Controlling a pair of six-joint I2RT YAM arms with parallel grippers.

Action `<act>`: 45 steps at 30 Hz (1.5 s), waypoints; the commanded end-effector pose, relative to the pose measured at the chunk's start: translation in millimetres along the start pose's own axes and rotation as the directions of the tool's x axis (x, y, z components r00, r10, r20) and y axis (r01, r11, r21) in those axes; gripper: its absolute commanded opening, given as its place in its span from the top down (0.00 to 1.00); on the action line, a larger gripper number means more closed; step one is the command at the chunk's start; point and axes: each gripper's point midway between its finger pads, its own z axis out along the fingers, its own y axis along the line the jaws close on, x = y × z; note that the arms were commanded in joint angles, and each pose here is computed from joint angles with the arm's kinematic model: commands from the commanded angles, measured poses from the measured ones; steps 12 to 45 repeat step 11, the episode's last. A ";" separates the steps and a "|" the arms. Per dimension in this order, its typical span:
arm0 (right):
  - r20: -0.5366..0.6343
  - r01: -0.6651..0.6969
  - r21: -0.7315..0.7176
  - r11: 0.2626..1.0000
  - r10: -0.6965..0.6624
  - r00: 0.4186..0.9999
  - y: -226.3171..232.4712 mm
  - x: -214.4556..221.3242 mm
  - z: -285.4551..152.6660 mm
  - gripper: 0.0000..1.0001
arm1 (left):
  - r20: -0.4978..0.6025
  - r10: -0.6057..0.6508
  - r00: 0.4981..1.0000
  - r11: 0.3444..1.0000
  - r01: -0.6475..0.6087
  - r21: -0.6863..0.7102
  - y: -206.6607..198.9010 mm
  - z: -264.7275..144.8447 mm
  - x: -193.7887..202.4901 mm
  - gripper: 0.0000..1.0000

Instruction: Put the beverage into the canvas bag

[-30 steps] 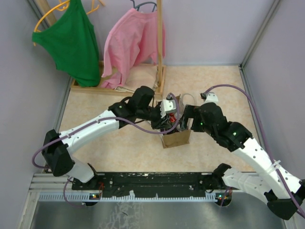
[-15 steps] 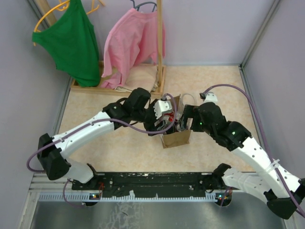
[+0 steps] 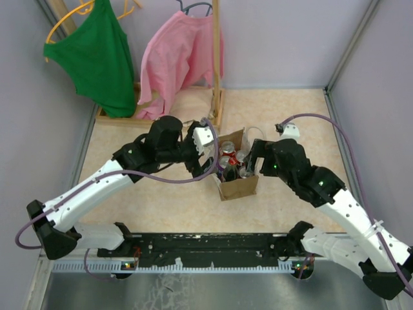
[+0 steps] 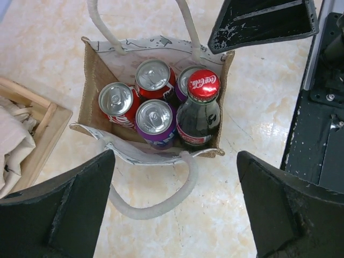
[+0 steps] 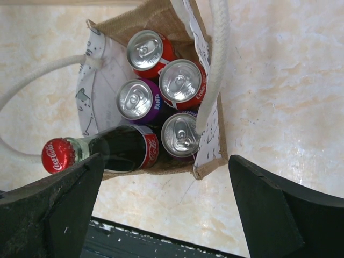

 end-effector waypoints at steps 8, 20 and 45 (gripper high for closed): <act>0.155 -0.041 -0.050 0.998 0.048 0.987 11.9 -41.6 -11.3 0.01 | 0.052 -0.016 0.999 0.997 0.020 -0.079 17.4 -2.5 -11.8 0.01; 0.153 -0.048 -0.054 0.997 0.056 0.987 12.3 -40.4 -11.1 0.01 | 0.064 -0.015 0.998 0.995 0.022 -0.097 21.6 -2.1 -15.2 0.01; 0.153 -0.048 -0.054 0.997 0.056 0.987 12.3 -40.4 -11.1 0.01 | 0.064 -0.015 0.998 0.995 0.022 -0.097 21.6 -2.1 -15.2 0.01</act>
